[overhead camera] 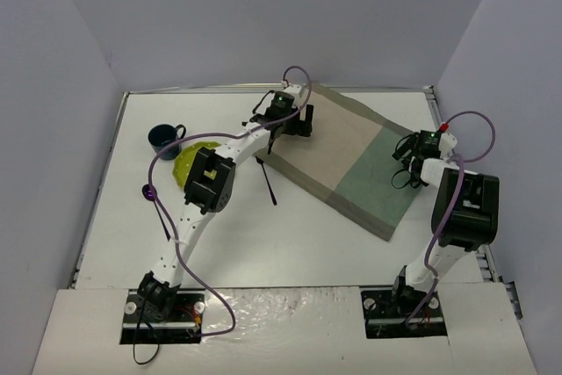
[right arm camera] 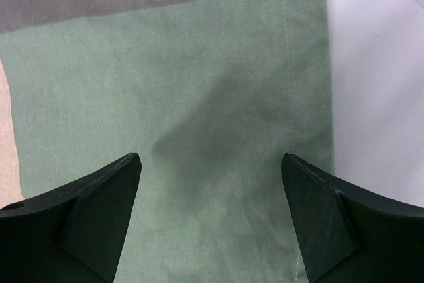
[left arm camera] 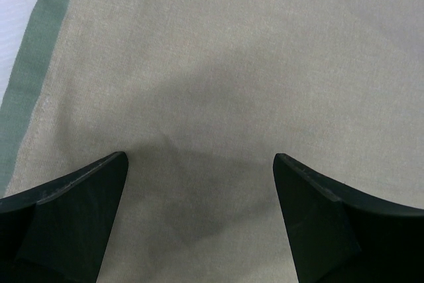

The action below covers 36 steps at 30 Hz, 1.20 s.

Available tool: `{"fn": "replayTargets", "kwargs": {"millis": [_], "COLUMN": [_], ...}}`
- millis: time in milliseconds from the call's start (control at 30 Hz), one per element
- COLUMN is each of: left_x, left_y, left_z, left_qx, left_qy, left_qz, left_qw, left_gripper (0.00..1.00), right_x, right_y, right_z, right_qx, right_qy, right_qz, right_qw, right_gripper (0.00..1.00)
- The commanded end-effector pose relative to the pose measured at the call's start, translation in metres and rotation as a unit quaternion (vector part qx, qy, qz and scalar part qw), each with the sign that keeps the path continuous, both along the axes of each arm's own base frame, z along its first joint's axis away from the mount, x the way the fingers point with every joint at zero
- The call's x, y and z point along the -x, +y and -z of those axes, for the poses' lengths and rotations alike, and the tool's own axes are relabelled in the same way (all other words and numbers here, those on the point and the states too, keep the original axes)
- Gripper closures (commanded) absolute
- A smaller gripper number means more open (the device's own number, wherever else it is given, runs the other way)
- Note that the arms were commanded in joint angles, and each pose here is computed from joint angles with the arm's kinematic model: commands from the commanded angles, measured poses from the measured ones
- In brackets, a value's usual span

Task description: Set the dinner table for one person

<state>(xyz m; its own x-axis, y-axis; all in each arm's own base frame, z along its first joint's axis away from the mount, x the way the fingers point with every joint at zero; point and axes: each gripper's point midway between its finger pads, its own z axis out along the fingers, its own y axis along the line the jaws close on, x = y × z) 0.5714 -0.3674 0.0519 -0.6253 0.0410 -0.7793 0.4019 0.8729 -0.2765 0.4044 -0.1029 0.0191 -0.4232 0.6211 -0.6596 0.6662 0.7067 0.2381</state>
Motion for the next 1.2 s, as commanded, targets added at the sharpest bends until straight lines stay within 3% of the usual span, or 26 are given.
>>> {"fn": "replayTargets", "kwargs": {"millis": [0,200,267,433,533,700,900,1167], "left_x": [-0.01,-0.011,-0.009,0.004,0.016,0.038,0.049,0.055], "left_y": [0.014,0.007,0.006,0.012,0.02,0.032,0.041,0.06], "left_z": [-0.003,-0.033,-0.063,-0.125,-0.136,-0.122,-0.085,-0.011], "left_qx": [0.016,0.026,0.038,0.05,0.049,0.038,0.025,-0.014], "left_qy": [0.014,-0.032,-0.06,-0.098,-0.099,-0.076,-0.052,0.012], "left_qz": [-0.015,0.015,0.026,0.032,0.032,0.03,0.024,0.0], "left_qw": [1.0,0.999,0.997,0.993,0.993,0.996,0.998,1.0], "left_gripper": [0.11,0.1,0.1,0.08,0.08,0.08,0.12,0.42], "right_x": [0.015,-0.013,-0.025,-0.046,-0.059,-0.083,-0.102,-0.111], "right_y": [-0.004,0.008,0.016,0.03,0.042,0.07,0.087,0.071], "right_z": [0.015,-0.041,-0.071,-0.131,-0.145,-0.142,-0.111,-0.057], "right_qx": [-0.02,-0.032,-0.037,-0.043,-0.062,-0.118,-0.145,-0.172], "right_qy": [0.023,-0.052,-0.096,-0.208,-0.252,-0.306,-0.323,-0.317], "right_qz": [0.024,-0.022,-0.047,-0.085,-0.115,-0.173,-0.21,-0.193], "right_qw": [0.999,0.998,0.994,0.973,0.959,0.929,0.911,0.912], "right_gripper": [0.16,0.16,0.16,0.17,0.18,0.21,0.3,0.34]}}
